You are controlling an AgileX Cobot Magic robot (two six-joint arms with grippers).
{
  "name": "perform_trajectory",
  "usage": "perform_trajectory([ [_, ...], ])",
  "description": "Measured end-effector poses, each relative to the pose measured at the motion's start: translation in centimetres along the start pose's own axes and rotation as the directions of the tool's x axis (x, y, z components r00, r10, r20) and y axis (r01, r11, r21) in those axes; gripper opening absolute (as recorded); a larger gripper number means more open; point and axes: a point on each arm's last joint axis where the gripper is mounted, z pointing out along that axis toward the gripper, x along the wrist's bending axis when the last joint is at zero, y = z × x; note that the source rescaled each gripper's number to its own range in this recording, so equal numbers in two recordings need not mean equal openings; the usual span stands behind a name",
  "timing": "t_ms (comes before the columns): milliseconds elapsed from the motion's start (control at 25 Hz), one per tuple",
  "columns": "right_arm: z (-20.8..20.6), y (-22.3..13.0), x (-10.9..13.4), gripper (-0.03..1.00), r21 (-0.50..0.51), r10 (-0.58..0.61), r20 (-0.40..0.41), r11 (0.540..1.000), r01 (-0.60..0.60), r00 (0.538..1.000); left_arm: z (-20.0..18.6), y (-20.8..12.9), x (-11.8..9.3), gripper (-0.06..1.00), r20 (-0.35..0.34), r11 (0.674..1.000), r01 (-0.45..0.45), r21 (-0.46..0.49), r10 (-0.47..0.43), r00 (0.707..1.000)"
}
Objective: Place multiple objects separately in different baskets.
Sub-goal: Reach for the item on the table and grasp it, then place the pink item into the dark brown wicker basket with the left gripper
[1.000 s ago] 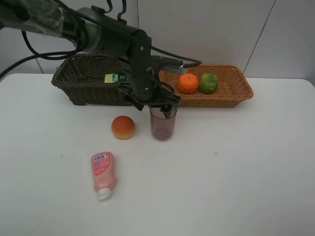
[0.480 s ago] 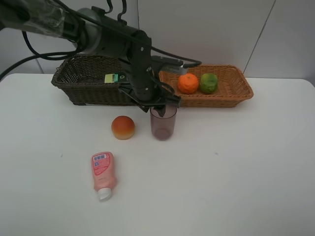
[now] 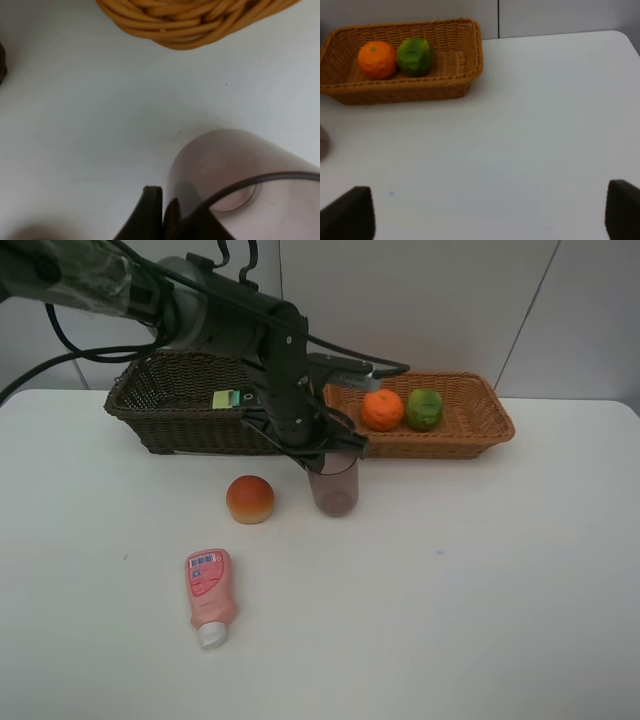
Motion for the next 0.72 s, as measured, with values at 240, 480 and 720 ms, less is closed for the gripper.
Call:
perform_trajectory([
  [240,0.00,0.00,0.00,1.00,0.000,0.000,0.000,1.000,0.000,1.000,0.00,0.00,0.00,0.00,0.000,1.000,0.000,0.000,0.000,1.000],
  [480,0.00,0.00,0.00,1.00,0.000,0.000,0.000,1.000,0.000,1.000,0.00,0.00,0.00,0.00,0.000,1.000,0.000,0.000,0.000,1.000],
  [720,0.00,0.00,0.00,1.00,0.000,0.000,0.000,1.000,0.000,1.000,-0.24,-0.08,-0.03,0.00,0.003,1.000,0.010,0.014,-0.010,1.000],
])
